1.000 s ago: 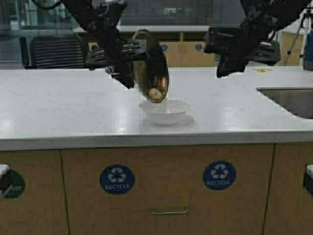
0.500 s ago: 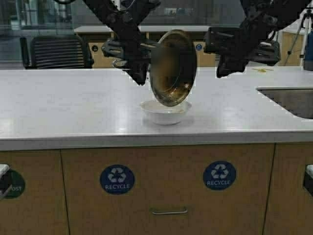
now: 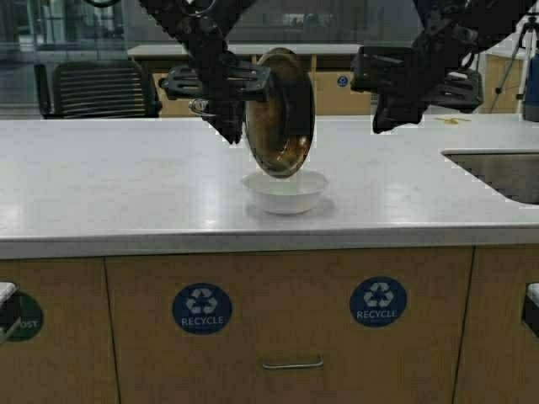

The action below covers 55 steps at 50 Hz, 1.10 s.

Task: Add oil to the pan and cook the shrimp and serve it

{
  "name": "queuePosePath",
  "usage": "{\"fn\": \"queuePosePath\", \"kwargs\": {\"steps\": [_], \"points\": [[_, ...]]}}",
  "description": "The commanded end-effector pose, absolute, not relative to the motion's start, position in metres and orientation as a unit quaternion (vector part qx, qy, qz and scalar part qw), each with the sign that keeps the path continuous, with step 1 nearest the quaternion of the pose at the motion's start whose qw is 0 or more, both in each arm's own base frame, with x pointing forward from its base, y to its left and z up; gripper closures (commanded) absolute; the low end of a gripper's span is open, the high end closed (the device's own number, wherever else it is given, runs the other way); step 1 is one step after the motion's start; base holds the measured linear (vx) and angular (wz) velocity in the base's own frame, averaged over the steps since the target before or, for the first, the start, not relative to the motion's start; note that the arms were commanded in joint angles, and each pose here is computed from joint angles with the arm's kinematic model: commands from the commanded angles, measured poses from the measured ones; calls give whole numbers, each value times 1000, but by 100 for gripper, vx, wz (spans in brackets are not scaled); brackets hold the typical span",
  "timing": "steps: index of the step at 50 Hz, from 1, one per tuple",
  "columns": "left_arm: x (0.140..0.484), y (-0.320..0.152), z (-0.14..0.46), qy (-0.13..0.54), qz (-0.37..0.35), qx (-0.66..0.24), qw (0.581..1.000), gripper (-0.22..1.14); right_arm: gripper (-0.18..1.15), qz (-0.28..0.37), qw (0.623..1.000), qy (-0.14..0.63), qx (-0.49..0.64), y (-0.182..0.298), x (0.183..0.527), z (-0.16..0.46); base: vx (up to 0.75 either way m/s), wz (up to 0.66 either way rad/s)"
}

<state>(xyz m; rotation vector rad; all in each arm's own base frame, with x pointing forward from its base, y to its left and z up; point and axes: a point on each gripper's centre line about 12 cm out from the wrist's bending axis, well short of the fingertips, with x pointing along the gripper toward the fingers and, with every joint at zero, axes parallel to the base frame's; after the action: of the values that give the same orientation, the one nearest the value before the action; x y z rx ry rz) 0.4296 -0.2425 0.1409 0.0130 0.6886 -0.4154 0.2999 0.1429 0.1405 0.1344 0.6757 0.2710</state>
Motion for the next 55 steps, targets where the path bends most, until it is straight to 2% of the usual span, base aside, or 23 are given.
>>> {"fn": "queuePosePath", "kwargs": {"steps": [1, 9, 13, 26, 35, 42, 55], "points": [[440, -215, 185, 272, -182, -135, 935, 87, 90, 135, 938, 312, 71, 144, 302, 151, 0, 0], [429, -185, 169, 263, -128, -270, 917, 88, 90, 135, 938, 311, 72, 144, 303, 152, 0, 0], [421, -180, 161, 252, -116, -309, 910, 88, 90, 136, 938, 311, 71, 145, 303, 152, 0, 0], [410, -181, 162, 218, -148, -353, 898, 88, 90, 134, 937, 313, 72, 144, 303, 150, 0, 0], [410, -184, 170, 182, -171, -431, 867, 88, 90, 134, 937, 315, 71, 144, 302, 150, 0, 0], [412, -184, 171, 161, -197, -503, 826, 88, 90, 135, 937, 313, 72, 144, 303, 151, 0, 0], [413, -170, 144, 133, -264, -646, 704, 88, 90, 135, 937, 313, 72, 144, 303, 151, 0, 0]]}}
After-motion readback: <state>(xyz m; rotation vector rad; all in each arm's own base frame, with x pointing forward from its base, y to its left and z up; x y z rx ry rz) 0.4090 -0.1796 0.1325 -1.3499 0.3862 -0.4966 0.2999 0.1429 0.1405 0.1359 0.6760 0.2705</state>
